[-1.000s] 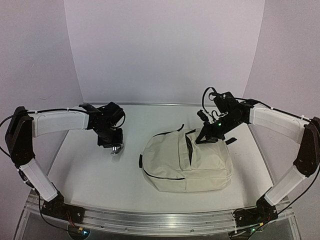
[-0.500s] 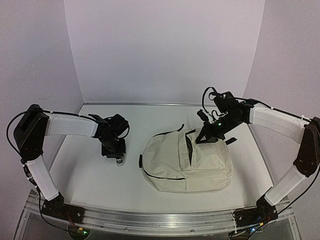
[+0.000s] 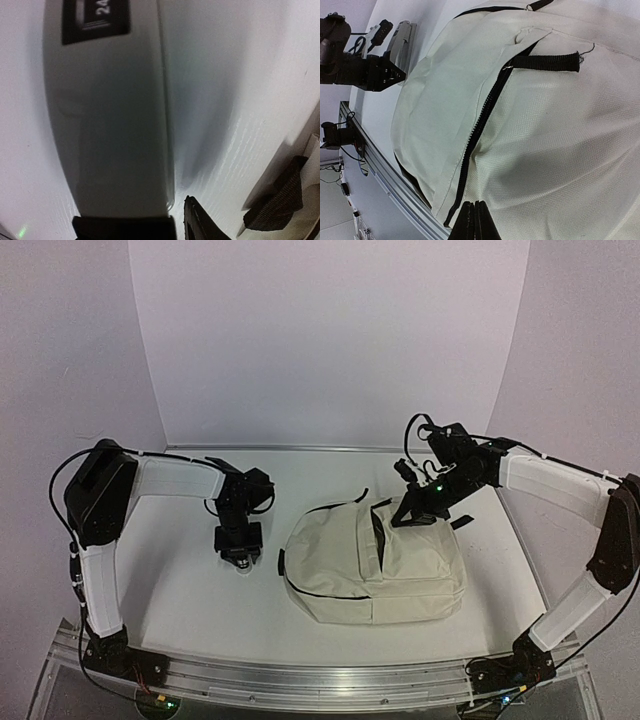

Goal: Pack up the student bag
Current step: Adjust the stationery at the center of the board, then pick up the stationery from the center of the board.

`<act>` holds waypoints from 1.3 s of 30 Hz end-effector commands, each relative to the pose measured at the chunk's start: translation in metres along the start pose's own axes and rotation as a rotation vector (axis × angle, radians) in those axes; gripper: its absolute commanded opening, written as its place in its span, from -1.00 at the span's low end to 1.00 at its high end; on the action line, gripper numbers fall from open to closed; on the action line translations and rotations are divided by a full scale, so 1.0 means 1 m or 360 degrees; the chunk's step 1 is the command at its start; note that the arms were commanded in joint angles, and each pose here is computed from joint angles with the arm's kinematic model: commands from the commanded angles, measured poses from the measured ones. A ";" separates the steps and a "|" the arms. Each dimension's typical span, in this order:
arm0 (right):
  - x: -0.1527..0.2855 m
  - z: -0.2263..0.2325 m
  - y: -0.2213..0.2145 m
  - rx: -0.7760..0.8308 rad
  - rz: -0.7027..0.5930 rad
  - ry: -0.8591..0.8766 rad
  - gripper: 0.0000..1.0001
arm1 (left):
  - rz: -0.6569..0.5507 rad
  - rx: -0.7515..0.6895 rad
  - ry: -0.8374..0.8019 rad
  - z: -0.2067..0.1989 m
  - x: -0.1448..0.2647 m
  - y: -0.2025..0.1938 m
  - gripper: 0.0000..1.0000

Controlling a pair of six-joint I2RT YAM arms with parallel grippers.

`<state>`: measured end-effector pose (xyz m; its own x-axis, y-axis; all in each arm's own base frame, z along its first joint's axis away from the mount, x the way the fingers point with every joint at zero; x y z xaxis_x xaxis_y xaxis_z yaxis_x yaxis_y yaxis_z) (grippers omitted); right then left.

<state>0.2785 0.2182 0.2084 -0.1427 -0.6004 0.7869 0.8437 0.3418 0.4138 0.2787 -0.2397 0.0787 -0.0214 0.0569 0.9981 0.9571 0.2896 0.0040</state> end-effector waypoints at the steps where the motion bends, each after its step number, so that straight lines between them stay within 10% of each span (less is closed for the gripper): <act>1: 0.011 0.007 0.010 0.0054 -0.0075 -0.0004 -0.97 | 0.0085 0.0032 0.0047 -0.005 0.013 0.000 -0.11; 17: 0.012 0.007 0.010 0.0058 -0.0078 0.0000 -0.96 | 0.0083 0.0110 0.0099 -0.002 0.023 0.023 -0.11; 24: 0.012 0.007 0.009 0.0062 -0.0082 -0.0004 -0.96 | 0.0132 0.0115 0.0092 -0.005 0.012 0.022 -0.35; 30: 0.014 0.008 0.009 0.0067 -0.0091 -0.0001 -0.96 | 0.0071 0.0147 0.0041 -0.003 0.030 0.022 -0.98; 39: 0.014 0.010 0.011 0.0072 -0.0091 0.0017 -0.97 | -0.0162 0.0058 -0.0364 -0.010 0.103 0.022 -1.00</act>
<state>0.2784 0.2183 0.2087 -0.1425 -0.6015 0.7861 0.8419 0.3440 0.4159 0.2928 -0.2310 0.1138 0.0109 0.0702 0.9975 0.9354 0.3518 -0.0350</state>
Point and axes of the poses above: each gripper's point midway between its finger pads, its own x axis back along the fingers, its own z axis along the line the jaws close on, y = z × x, the point moved 6 cm from there along x, back along the fingers, and after that the axes turned 8 degrees about x, right-handed, at the moved point
